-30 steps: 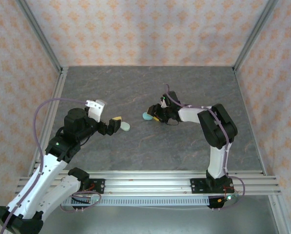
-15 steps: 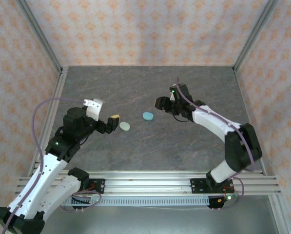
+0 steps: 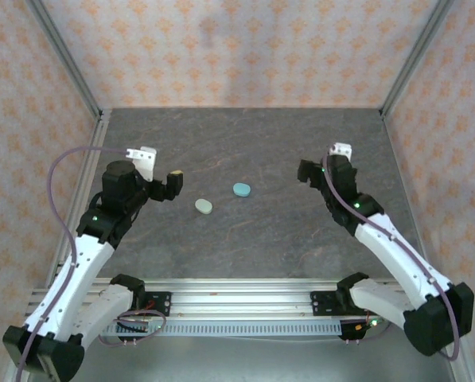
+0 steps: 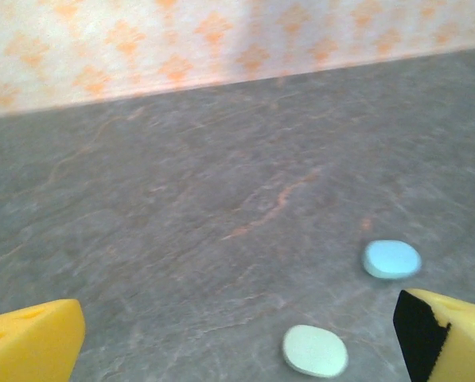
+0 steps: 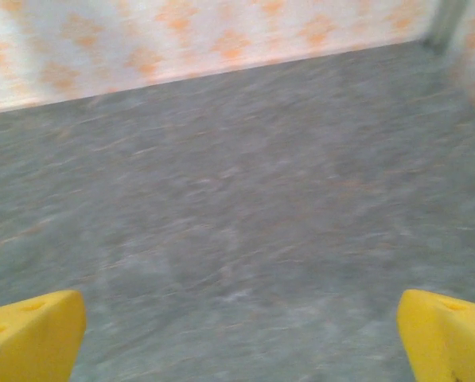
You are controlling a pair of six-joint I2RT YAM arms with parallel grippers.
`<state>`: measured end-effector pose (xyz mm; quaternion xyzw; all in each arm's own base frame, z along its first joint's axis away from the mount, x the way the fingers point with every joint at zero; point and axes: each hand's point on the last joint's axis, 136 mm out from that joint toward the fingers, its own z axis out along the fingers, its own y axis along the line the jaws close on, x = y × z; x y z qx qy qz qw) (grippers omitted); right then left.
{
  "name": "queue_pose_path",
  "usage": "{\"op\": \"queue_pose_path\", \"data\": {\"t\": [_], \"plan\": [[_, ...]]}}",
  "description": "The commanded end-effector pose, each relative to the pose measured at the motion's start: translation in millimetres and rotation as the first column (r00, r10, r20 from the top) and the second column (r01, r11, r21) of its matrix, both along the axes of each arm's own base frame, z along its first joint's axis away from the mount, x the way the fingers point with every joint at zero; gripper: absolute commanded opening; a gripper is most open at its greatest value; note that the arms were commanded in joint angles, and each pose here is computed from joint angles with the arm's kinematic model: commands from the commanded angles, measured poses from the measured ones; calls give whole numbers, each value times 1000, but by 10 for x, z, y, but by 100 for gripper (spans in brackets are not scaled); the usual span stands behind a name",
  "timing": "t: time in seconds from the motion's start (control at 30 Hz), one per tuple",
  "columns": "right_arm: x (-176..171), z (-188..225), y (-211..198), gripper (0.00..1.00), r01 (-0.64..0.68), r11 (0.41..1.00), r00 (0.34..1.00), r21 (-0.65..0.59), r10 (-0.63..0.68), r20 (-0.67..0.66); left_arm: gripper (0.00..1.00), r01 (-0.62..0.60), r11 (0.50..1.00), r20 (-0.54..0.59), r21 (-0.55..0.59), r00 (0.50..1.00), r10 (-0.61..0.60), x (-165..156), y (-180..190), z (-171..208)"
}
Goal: Insert wireless bluetooth earbuds into charging case
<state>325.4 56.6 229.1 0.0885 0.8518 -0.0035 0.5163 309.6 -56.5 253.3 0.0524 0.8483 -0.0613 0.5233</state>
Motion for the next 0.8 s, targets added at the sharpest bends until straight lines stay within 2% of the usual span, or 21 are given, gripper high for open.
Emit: {"op": "queue_pose_path", "data": {"t": [0.0,0.07,0.17,0.3,0.4,0.5,0.77], "plan": [[-108,4,-526,99,218,971,974,-98,-209,90,100,-211,975,-33,-73,977,209,99,356,-363],[-180,-128,-724,99,297,952,951,-68,-289,108,100,-289,951,-39,-112,957,287,88,477,-571],[-237,-330,-868,99,341,939,931,-55,-328,161,100,-374,920,-20,-113,927,375,54,626,-759],[-201,-551,-809,99,276,956,940,-100,-247,236,100,-464,884,71,-58,881,468,-35,859,-850],[-171,-717,-817,99,259,957,943,-131,-221,250,100,-564,825,143,-48,813,564,-174,1078,-867],[-106,-868,-852,99,254,957,953,-142,-223,203,100,-549,835,165,14,825,540,-177,1085,-952],[204,-957,-934,99,257,965,935,-47,-236,264,100,-557,830,183,29,819,543,7,1093,-1206]]}}
